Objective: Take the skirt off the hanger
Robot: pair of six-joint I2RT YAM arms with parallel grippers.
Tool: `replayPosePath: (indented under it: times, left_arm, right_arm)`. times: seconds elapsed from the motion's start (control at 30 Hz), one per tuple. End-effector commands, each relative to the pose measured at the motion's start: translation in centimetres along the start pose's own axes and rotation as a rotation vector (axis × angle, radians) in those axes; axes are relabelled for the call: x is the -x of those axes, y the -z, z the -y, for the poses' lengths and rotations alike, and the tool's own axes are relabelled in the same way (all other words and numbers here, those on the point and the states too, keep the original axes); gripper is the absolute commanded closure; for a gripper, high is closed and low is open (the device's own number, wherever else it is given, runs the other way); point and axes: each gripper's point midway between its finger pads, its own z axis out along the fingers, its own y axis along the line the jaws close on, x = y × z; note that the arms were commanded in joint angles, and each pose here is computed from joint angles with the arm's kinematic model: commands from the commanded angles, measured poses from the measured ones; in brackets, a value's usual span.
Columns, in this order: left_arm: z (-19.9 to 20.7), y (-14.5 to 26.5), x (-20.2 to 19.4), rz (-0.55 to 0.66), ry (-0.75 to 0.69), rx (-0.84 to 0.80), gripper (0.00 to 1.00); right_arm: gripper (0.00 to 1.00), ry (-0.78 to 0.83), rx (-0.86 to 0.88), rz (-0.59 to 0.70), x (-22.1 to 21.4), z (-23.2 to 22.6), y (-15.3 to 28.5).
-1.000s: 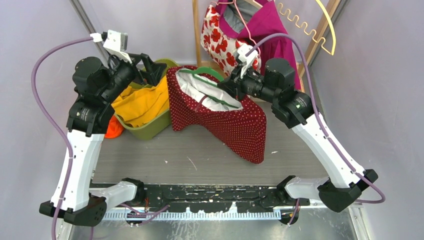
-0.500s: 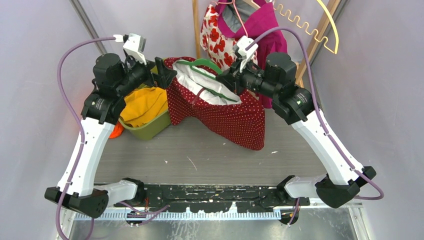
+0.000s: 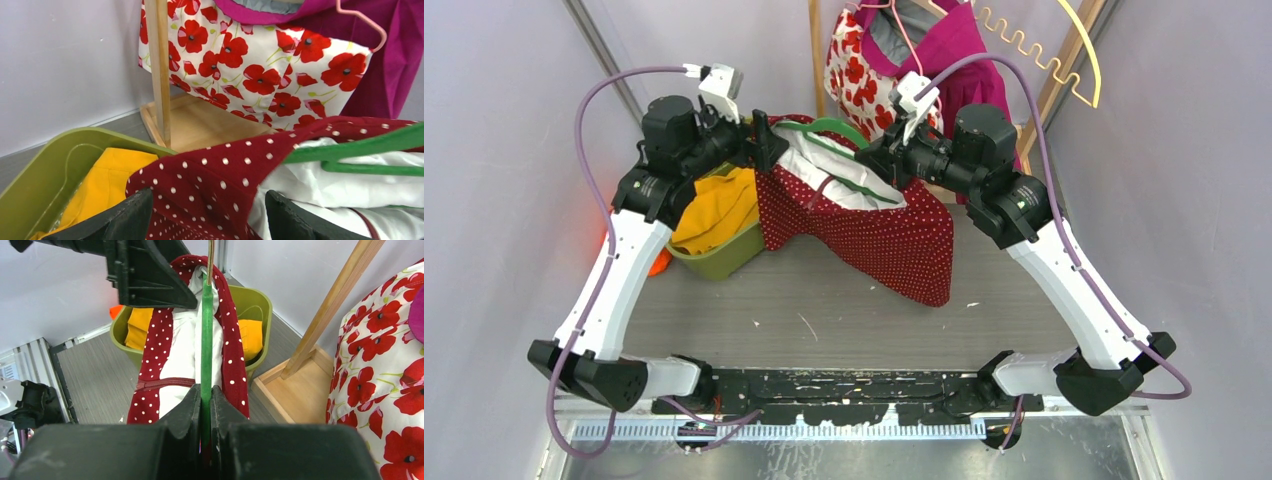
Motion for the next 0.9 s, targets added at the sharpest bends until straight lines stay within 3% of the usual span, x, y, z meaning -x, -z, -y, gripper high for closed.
replayPosePath:
  times: [0.0,0.03,0.1,0.13,0.37,0.57,0.87]
  left_arm:
    - [0.2,-1.0,2.4,0.065,-0.047,-0.002,0.27]
    - [0.1,-1.1,2.3,0.062,-0.054,0.004,0.43]
    - [-0.4,-1.1,2.6,0.066,-0.066,0.033,0.87]
    - [-0.5,-1.1,2.8,0.068,-0.077,0.042,0.94]
    - [-1.3,0.5,5.5,0.090,-0.168,0.101,1.00]
    - [-6.3,0.0,5.9,0.027,-0.299,0.296,1.00]
    - [-11.5,-3.4,4.7,-0.035,-0.197,0.266,1.00]
  right_arm:
    - [1.00,0.074,0.006,0.153,5.4,-0.8,1.9]
    - [1.00,0.076,0.005,0.152,5.4,-0.8,2.1]
    - [1.00,0.079,0.004,0.145,5.2,-0.8,2.1]
    - [1.00,0.079,0.003,0.141,5.1,-0.8,2.2]
    - [1.00,0.086,-0.012,0.073,2.9,-0.4,2.0]
    - [1.00,0.124,-0.018,0.038,2.7,-0.7,4.1]
    - [1.00,0.152,-0.055,0.047,3.3,-1.2,7.5]
